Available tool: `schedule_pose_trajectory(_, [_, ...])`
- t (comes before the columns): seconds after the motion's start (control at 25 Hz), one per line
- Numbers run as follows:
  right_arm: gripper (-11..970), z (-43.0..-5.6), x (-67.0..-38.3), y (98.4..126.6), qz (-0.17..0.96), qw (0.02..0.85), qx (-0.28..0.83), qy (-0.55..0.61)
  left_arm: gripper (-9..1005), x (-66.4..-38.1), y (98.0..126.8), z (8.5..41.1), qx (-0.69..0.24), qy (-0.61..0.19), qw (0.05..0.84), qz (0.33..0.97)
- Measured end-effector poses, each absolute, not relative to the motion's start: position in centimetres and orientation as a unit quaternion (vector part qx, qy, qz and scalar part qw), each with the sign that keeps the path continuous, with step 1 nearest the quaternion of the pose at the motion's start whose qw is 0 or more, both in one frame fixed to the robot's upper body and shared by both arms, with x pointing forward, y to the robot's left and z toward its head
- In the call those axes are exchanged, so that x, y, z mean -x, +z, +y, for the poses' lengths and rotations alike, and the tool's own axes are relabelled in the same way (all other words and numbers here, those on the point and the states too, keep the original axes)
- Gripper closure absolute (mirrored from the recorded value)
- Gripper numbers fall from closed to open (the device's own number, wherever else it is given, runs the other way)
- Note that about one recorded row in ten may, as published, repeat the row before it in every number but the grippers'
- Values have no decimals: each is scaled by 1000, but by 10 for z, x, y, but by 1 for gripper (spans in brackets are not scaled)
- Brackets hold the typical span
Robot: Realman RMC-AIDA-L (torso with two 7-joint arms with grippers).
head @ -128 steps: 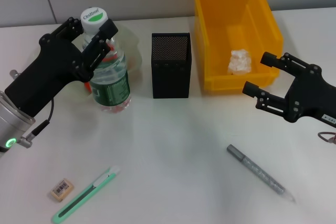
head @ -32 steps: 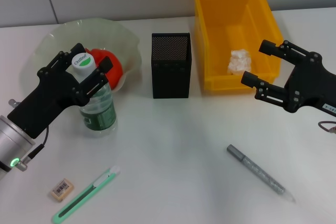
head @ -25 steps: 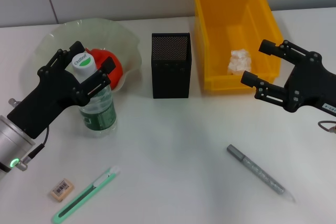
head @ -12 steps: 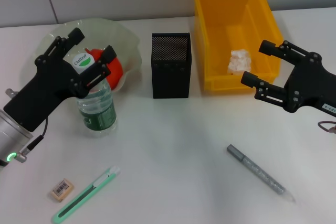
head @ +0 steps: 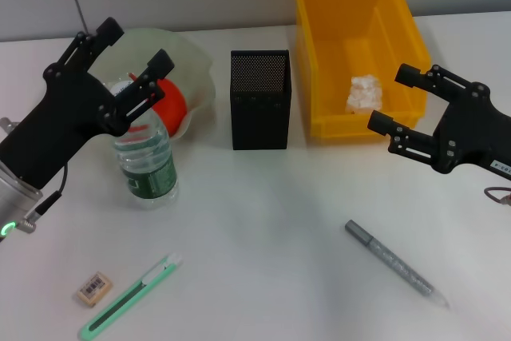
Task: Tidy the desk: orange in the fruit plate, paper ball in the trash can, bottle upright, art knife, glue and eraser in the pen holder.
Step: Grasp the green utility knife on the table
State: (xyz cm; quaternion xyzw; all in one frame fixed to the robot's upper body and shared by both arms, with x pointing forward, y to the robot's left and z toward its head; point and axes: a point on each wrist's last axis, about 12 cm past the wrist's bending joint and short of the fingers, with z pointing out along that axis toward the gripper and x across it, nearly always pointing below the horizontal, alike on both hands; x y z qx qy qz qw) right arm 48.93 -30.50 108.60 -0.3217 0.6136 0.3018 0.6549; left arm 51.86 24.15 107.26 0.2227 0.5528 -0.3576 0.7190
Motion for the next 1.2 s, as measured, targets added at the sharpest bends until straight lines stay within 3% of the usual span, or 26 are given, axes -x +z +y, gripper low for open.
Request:
schedule_pose_trajectory(0.84, [191,-306,-488,1084,616,654,321,300,133,-548,1110,242,-328,-407,660,540])
schedule_pose_trajectory(1.2, [191,-304,-489,1083,618,644,337,299,134,-560,1131,261,-349,-417,619,567])
